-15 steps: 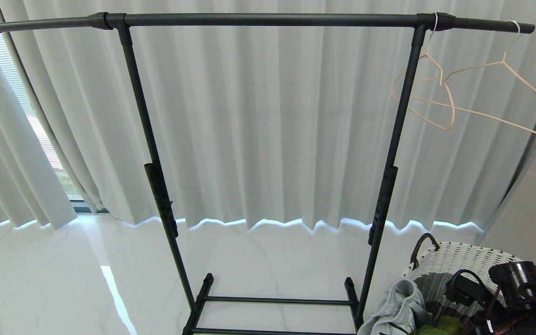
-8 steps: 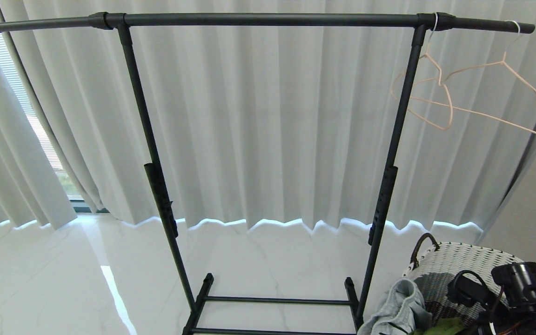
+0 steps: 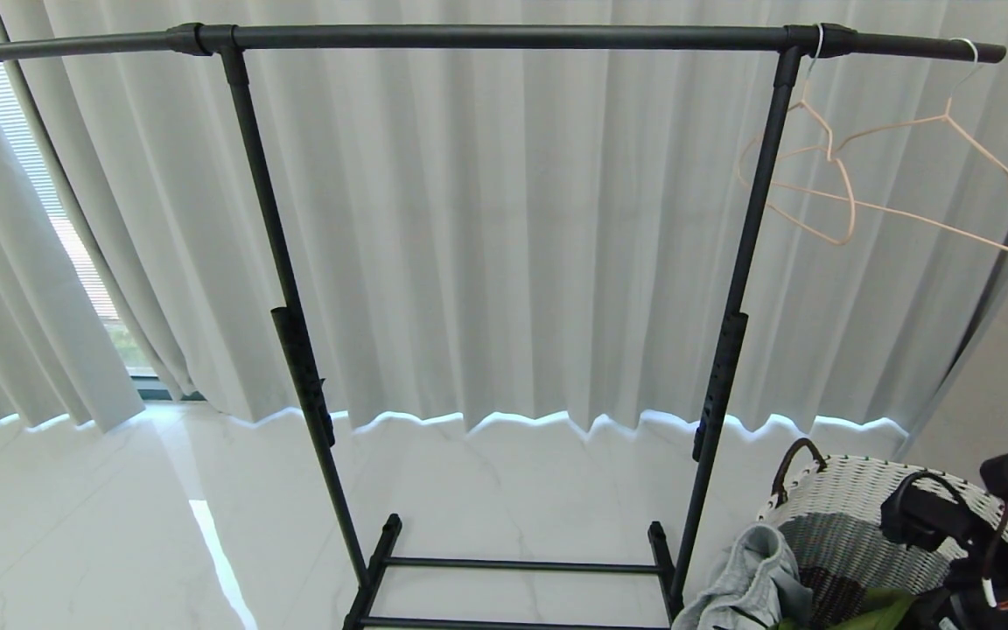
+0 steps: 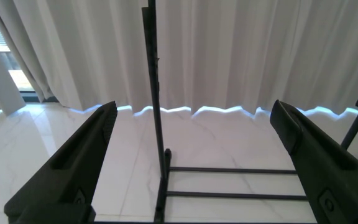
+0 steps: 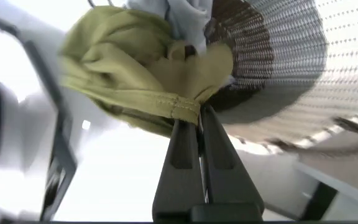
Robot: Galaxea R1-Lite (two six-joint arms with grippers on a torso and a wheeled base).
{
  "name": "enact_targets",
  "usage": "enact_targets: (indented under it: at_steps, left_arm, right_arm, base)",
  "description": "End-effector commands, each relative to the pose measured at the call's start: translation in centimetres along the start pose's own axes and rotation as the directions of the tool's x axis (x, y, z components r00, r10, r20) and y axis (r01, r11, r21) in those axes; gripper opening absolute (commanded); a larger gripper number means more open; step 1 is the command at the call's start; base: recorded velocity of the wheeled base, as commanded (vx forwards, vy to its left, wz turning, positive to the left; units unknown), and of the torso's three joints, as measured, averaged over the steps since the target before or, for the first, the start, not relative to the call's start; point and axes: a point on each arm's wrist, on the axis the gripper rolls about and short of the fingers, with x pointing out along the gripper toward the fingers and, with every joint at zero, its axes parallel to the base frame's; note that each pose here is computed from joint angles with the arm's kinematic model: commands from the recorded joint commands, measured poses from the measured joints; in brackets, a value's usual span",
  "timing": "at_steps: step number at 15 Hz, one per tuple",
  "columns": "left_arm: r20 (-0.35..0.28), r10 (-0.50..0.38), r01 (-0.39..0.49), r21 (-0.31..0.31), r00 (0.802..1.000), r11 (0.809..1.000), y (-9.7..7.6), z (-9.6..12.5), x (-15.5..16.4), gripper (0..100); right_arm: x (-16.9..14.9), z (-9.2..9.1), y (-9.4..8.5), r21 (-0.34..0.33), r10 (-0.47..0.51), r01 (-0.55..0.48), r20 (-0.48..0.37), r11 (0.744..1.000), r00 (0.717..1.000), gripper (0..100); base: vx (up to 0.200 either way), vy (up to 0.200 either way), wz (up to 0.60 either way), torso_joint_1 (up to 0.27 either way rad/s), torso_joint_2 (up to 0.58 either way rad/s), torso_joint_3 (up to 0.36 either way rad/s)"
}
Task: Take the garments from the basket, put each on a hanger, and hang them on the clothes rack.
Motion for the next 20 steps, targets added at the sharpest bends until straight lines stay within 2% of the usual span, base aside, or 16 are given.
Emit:
enact_targets:
  at_steps: [1, 2, 3, 6, 8, 15, 17, 20]
  left_arm:
    - [-0.002, -0.001, 0.001, 0.001, 1.0, 1.0, 0.0, 0.0, 0.0, 100]
    - [-0.002, -0.001, 0.001, 0.001, 1.0, 1.0, 0.0, 0.0, 0.0, 100]
    - [-0.002, -0.001, 0.001, 0.001, 1.0, 1.0, 0.0, 0.0, 0.0, 100]
    - [-0.002, -0.001, 0.001, 0.004, 1.0, 1.0, 0.0, 0.0, 0.0, 100]
    - [-0.002, -0.001, 0.001, 0.008, 1.0, 1.0, 0.0, 0.0, 0.0, 100]
    - [-0.002, -0.001, 0.001, 0.013, 1.0, 1.0, 0.0, 0.0, 0.0, 100]
    - [-0.002, -0.001, 0.001, 0.013, 1.0, 1.0, 0.0, 0.0, 0.0, 100]
    - [-0.001, -0.001, 0.001, 0.005, 1.0, 1.0, 0.0, 0.0, 0.0, 100]
  right_arm:
    - [-8.7, 3.0, -0.9, -0.014, -0.097, 0.102, 0.212, 0.995, 0.972, 0]
    - [-12.3, 3.3, -1.1, -0.005, -0.123, 0.127, 0.229, 0.992, 0.966, 0]
    - [-14.2, 3.4, -1.1, -0.001, -0.141, 0.146, 0.253, 0.989, 0.957, 0]
    - [-17.4, 4.5, -1.6, 0.013, -0.19, 0.198, 0.349, 0.98, 0.918, 0]
    - [-18.3, 5.1, -1.5, 0.004, -0.196, 0.211, 0.385, 0.978, 0.902, 0]
    - [-19.7, 6.3, -1.0, -0.043, -0.163, 0.205, 0.457, 0.978, 0.874, 0]
    - [-19.5, 6.6, -0.6, -0.07, -0.134, 0.187, 0.463, 0.98, 0.876, 0]
    - [-19.0, 7.7, 0.5, -0.104, -0.056, 0.122, 0.49, 0.987, 0.87, 0]
  base:
    - [0.0, 0.0, 0.0, 0.0, 0.0, 0.0]
    - [0.0, 0.0, 0.0, 0.0, 0.0, 0.0]
    - [0.0, 0.0, 0.0, 0.0, 0.0, 0.0]
    - [0.0, 0.0, 0.0, 0.0, 0.0, 0.0]
    - [0.0, 0.0, 0.0, 0.0, 0.0, 0.0]
    - [-0.2, 0.0, 0.0, -0.001, 0.0, 0.002]
    - [-0.2, 0.0, 0.0, 0.002, 0.0, 0.002]
    - [0.0, 0.0, 0.0, 0.0, 0.0, 0.0]
